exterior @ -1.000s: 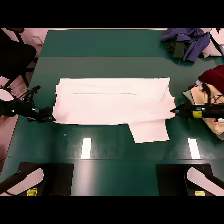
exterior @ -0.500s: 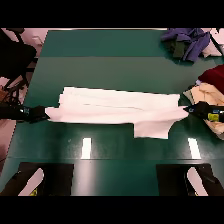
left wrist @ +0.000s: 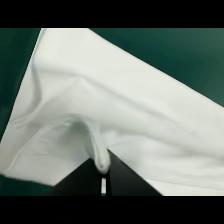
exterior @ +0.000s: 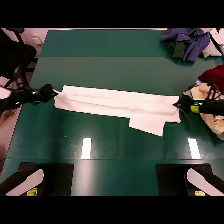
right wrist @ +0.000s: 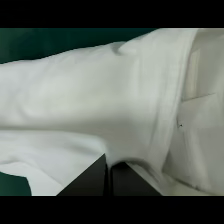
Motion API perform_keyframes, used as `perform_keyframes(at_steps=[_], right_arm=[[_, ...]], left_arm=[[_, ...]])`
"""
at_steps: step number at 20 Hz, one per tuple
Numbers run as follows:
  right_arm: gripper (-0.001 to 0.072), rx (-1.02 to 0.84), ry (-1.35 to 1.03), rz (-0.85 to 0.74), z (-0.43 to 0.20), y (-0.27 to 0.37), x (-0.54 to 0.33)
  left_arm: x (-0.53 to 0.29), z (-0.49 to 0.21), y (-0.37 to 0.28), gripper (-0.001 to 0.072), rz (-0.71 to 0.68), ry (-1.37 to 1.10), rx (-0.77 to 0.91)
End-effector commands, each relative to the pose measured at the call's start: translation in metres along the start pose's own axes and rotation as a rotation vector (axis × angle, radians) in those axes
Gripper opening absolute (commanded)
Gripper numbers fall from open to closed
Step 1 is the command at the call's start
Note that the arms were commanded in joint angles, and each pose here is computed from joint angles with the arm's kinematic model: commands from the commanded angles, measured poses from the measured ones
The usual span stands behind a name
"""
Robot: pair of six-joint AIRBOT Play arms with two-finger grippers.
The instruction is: Fold the shirts.
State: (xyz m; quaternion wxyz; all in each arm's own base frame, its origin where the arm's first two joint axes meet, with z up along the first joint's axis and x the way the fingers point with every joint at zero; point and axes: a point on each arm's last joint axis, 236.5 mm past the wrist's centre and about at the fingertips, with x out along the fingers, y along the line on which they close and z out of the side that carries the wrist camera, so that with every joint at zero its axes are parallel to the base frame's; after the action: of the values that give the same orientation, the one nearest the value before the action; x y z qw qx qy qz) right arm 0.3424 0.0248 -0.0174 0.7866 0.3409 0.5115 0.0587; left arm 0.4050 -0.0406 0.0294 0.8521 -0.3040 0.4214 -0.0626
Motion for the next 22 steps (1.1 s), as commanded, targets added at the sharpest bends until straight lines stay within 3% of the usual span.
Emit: perform_keyframes(at_steps=[1, 4, 5, 6, 7, 11, 13, 14, 17, 20, 22], right_arm=[[0.0021, 0.047, 0.0, -0.059, 0.009, -0.027, 0.04], [0.0026, 0.033, 0.003, -0.083, 0.019, -0.039, 0.056], [0.0093, 0.007, 0.007, -0.075, 0.026, -0.036, 0.056], [0.0282, -0.005, 0.001, -0.062, 0.036, -0.03, 0.051], [0.0379, -0.012, -0.014, -0.047, 0.048, -0.024, 0.041], [0.0412, -0.009, -0.142, -0.028, 0.088, -0.022, -0.028], [0.0537, 0.053, -0.129, -0.028, 0.077, -0.041, -0.045], [0.0581, 0.074, -0.102, -0.016, 0.068, -0.049, -0.045], [0.063, 0.087, 0.028, 0.075, 0.035, -0.054, -0.027], [0.063, 0.107, 0.171, 0.223, 0.011, -0.043, -0.006], [0.063, 0.138, 0.22, 0.24, 0.003, -0.051, 0.007]], left_arm=[[0.057, 0.015, -0.004, 0.0022, 0.008, -0.051, 0.002], [0.081, 0.031, -0.002, 0.0022, 0.027, -0.079, 0.011], [0.085, 0.034, 0.005, 0.0022, 0.047, -0.08, 0.016], [0.084, 0.036, 0.014, 0.0022, 0.075, -0.078, 0.024], [0.082, 0.035, 0.026, 0.0023, 0.113, -0.067, 0.034], [0.066, 0.023, 0.06, 0.0028, 0.214, 0.027, 0.045], [0.062, 0.017, 0.064, 0.0471, 0.218, 0.058, 0.03], [0.061, 0.015, 0.065, 0.0507, 0.216, 0.069, 0.013], [0.057, 0.011, 0.062, 0.0507, 0.212, 0.089, 0.014], [0.033, 0.034, 0.041, 0.0507, 0.195, 0.02, 0.068], [0.004, 0.063, 0.023, 0.0507, 0.196, -0.082, 0.11]])
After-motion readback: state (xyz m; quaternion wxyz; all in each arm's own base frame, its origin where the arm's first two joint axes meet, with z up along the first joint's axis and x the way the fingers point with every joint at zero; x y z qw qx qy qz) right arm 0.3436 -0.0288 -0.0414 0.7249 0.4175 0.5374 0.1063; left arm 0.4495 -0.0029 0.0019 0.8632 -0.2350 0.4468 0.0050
